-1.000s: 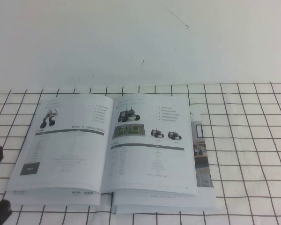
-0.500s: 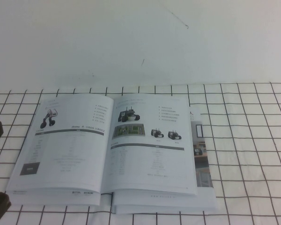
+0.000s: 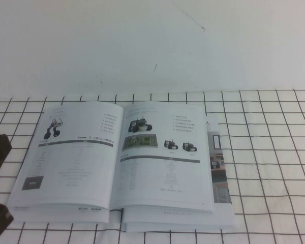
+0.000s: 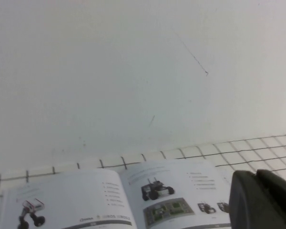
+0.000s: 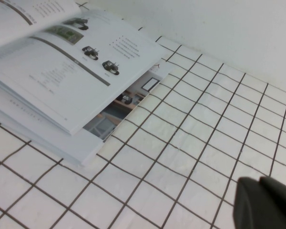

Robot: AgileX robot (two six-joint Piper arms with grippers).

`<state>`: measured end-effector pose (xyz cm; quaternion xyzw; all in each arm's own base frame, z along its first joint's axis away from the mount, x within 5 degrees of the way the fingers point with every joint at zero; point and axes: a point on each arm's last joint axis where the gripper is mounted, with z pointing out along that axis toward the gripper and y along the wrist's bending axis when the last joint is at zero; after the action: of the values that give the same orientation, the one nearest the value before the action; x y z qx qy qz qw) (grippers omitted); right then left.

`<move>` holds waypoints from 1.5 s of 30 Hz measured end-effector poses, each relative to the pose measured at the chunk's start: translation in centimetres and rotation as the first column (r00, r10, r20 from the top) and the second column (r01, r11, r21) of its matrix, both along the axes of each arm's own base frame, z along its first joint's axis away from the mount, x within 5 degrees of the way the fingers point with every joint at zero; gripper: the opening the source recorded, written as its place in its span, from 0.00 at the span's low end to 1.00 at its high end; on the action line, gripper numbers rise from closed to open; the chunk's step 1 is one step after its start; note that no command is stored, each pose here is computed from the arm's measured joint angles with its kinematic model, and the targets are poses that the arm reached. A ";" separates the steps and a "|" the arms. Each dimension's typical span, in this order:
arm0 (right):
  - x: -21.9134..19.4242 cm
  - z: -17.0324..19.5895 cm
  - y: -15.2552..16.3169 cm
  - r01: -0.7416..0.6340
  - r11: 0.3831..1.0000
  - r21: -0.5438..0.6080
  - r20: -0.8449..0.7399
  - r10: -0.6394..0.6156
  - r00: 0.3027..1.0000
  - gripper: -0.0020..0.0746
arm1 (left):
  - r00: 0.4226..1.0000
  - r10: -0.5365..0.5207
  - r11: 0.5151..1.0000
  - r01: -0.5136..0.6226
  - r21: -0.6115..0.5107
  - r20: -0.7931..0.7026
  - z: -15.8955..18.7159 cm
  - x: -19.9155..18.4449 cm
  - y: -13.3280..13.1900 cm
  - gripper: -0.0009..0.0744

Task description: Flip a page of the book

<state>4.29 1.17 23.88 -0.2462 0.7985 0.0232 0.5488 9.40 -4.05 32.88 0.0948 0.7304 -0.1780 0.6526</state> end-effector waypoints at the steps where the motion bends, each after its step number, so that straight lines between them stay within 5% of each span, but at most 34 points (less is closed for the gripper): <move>1: 0.0 0.0 0.0 0.000 1.000 0.000 0.000 0.000 1.000 0.03 | 1.000 -0.002 0.999 0.002 -0.039 -0.019 0.0 0.0 0.0 0.01; 15: 0.0 0.0 0.0 0.000 1.000 0.002 0.000 0.000 1.000 0.03 | 0.999 -0.001 0.993 -0.005 -0.121 -0.048 -0.1 -0.6 0.2 0.01; 22: 0.0 0.0 0.0 -0.001 1.000 0.003 0.001 0.001 1.000 0.03 | 0.967 0.255 0.960 -0.252 0.123 -0.004 -2.3 -3.4 3.9 0.01; 29: 0.0 0.0 0.0 -0.002 1.000 0.005 0.001 0.002 1.000 0.03 | 0.919 0.394 0.910 -0.392 0.135 0.013 -5.7 -5.3 5.3 0.01; 35: 0.0 0.0 0.0 -0.002 1.000 0.005 0.001 0.002 1.000 0.03 | 0.917 0.392 0.915 -0.381 0.132 -0.072 -9.3 -5.0 5.1 0.01; 45: 0.0 0.0 0.0 -0.002 1.000 0.005 0.001 0.002 1.000 0.03 | 0.957 0.264 0.958 -0.275 -0.082 -0.121 -14.1 -3.9 3.5 0.01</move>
<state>4.29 1.20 23.90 -0.2454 0.7980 0.0256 0.5499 5.49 -0.57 18.76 -0.0474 0.7613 -0.1278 0.6340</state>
